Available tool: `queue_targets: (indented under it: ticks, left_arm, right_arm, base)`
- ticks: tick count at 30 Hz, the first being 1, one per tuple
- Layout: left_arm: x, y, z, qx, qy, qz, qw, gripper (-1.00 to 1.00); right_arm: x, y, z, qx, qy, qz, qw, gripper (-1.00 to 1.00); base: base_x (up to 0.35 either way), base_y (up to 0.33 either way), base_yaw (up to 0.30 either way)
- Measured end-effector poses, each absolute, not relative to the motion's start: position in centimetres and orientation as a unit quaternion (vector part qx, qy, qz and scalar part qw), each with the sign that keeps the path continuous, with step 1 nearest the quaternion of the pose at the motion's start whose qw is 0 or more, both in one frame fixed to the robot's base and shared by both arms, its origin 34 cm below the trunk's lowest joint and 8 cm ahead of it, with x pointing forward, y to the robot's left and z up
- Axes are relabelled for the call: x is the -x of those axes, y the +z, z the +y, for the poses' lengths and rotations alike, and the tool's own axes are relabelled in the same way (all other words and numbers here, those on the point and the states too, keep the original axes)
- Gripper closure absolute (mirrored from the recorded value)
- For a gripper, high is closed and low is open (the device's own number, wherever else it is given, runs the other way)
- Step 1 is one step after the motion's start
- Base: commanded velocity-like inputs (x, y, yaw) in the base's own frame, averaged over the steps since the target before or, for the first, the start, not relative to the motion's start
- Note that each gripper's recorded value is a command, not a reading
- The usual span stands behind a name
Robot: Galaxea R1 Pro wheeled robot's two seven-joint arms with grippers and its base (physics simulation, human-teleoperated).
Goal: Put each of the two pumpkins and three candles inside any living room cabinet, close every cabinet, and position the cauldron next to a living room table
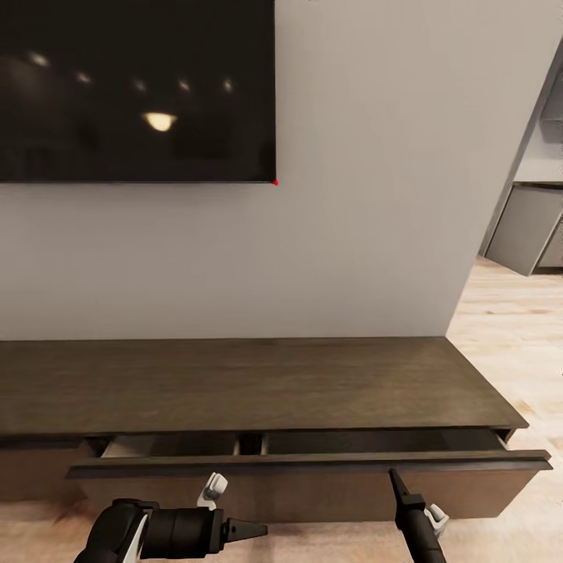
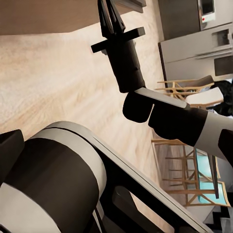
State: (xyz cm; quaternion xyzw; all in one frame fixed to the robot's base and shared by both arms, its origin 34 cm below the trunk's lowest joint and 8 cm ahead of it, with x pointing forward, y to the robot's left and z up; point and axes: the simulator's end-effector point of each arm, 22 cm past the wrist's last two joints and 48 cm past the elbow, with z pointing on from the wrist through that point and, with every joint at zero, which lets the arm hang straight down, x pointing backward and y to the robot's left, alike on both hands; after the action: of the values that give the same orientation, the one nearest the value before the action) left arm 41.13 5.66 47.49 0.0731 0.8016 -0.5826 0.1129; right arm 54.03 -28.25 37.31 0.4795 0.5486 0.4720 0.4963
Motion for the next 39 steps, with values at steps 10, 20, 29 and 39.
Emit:
queue_targets:
  ticks: [10, 20, 29, 39]
  left_arm:
    - [-41.13, 47.49, 5.66, -0.073, -0.583, 0.802, 0.113, -1.0]
    - [-41.13, 47.49, 5.66, -0.073, -0.583, 0.802, 0.113, -1.0]
    - [-41.13, 47.49, 5.66, -0.073, -0.583, 0.802, 0.113, -1.0]
    - [-41.14, 47.49, 5.67, -0.073, -0.583, 0.802, 0.113, -1.0]
  right_arm:
    - [-54.03, 37.31, -28.28, -0.48, 0.472, 0.549, 0.496, 1.0]
    - [-54.03, 37.31, -28.32, -0.48, 0.472, 0.548, 0.497, 1.0]
    - [-54.03, 37.31, -28.36, -0.481, 0.471, 0.548, 0.497, 1.0]
    - [-54.02, 37.31, -28.39, -0.481, 0.471, 0.547, 0.497, 1.0]
  base:
    - [-0.116, 0.0, 0.0]
    - [-0.099, 0.0, 0.0]
    - [-0.143, 0.0, 0.0]
    - [-0.1, 0.0, 0.0]
